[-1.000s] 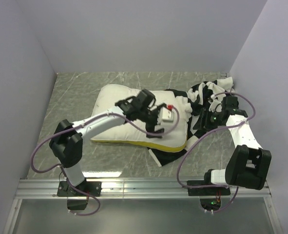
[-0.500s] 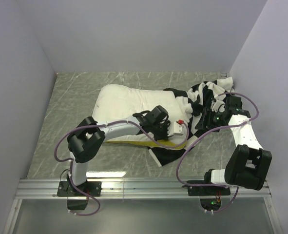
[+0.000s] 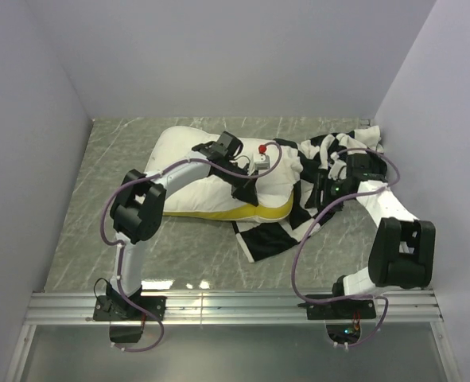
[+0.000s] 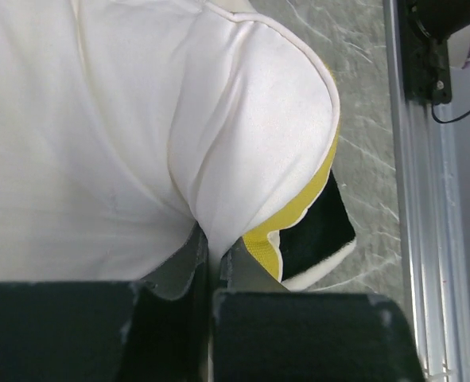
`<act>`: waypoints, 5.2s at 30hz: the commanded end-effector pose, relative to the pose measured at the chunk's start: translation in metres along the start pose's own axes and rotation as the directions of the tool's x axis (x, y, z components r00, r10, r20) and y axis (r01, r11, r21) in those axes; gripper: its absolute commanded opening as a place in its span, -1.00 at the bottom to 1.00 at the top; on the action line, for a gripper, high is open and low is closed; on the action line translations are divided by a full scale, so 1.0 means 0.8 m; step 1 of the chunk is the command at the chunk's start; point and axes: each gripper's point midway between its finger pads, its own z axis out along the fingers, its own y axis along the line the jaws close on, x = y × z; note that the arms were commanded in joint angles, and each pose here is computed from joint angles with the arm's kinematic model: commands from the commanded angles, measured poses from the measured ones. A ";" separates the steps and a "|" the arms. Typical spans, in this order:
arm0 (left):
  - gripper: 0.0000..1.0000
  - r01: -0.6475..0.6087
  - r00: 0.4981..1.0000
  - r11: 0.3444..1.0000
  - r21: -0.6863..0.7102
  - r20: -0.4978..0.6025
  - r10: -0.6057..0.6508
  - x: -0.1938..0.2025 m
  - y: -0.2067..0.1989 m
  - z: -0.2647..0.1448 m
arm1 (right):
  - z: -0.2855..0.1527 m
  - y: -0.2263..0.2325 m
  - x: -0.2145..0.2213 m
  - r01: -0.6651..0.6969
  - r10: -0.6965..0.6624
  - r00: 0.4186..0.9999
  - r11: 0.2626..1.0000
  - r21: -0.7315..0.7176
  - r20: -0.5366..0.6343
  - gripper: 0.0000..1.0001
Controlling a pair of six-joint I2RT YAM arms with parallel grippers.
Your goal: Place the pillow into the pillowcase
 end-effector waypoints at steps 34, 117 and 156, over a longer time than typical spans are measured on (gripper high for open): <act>-0.99 0.524 0.818 0.796 -0.305 0.440 -0.370 -0.126 0.101 0.070 | -0.066 0.143 0.041 0.193 -0.209 0.978 0.915 -0.354 -0.006 -1.00; 0.41 0.286 0.957 0.777 -0.560 0.130 -0.258 0.087 0.178 -0.161 | 0.156 0.253 -0.325 0.574 -0.601 0.741 0.799 0.182 0.299 0.64; -0.99 -0.437 0.888 0.864 -0.249 -0.273 0.370 0.100 0.036 -0.066 | 0.172 0.179 -0.191 0.586 -0.584 0.804 0.810 -0.018 -0.112 0.49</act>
